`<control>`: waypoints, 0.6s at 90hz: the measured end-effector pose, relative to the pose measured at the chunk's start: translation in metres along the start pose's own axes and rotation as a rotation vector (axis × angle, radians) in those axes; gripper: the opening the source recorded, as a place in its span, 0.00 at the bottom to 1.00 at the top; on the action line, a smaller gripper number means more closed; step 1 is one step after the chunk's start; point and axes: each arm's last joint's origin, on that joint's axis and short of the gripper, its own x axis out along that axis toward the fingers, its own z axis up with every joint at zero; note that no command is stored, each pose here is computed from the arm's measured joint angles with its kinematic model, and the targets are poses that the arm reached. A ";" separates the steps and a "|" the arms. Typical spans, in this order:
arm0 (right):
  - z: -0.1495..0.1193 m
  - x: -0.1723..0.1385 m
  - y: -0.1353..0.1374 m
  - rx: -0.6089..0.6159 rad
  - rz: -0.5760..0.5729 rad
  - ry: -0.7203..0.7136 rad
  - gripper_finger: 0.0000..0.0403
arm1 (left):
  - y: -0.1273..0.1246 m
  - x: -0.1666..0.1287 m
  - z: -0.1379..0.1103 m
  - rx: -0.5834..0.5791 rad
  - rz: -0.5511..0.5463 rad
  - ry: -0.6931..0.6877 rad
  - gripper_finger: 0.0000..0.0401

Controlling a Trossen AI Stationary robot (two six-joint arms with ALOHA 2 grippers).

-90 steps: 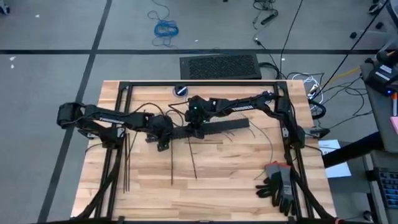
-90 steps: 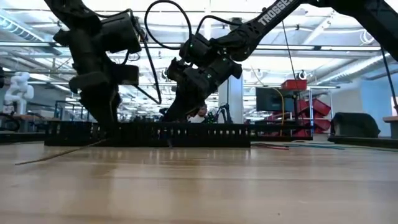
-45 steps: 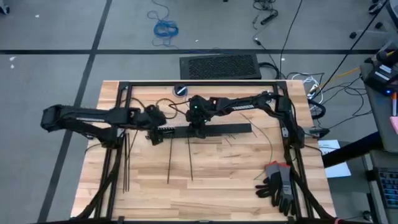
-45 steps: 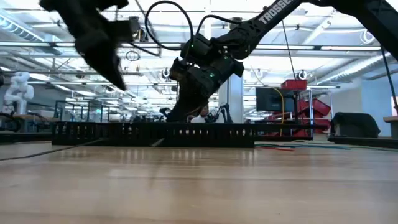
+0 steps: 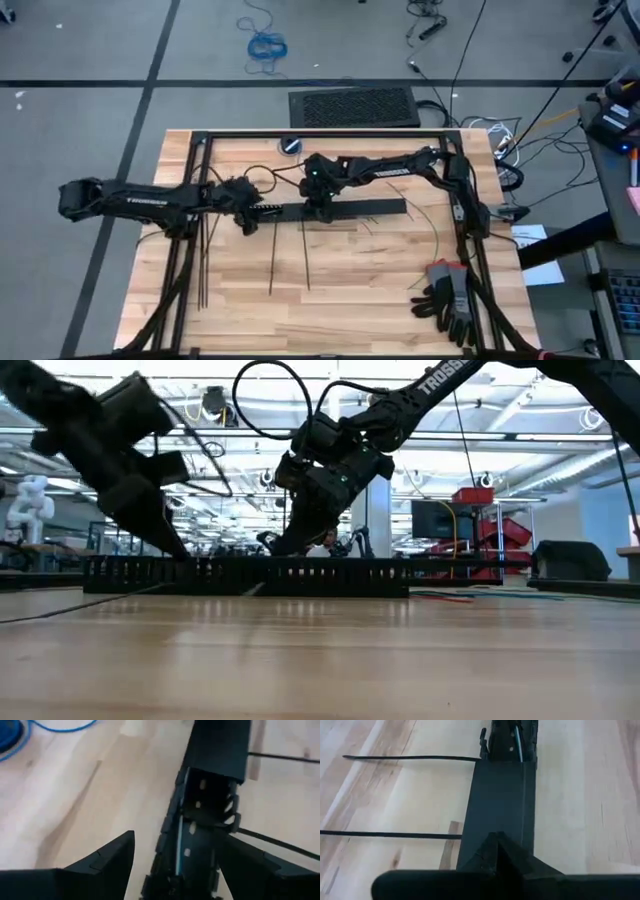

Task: Ziptie cables
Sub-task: Close the black cable duct

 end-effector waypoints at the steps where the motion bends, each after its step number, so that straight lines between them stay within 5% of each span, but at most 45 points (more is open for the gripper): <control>1: 0.000 0.000 0.000 0.002 0.000 0.000 0.00 | 0.000 0.000 0.000 0.004 -0.010 -0.006 0.67; 17: 0.000 0.000 0.001 0.025 0.010 -0.001 0.00 | -0.002 0.008 -0.006 0.087 -0.161 -0.060 0.67; 54: 0.000 0.001 0.002 0.045 0.011 -0.002 0.00 | -0.002 0.031 -0.001 0.076 -0.162 -0.237 0.67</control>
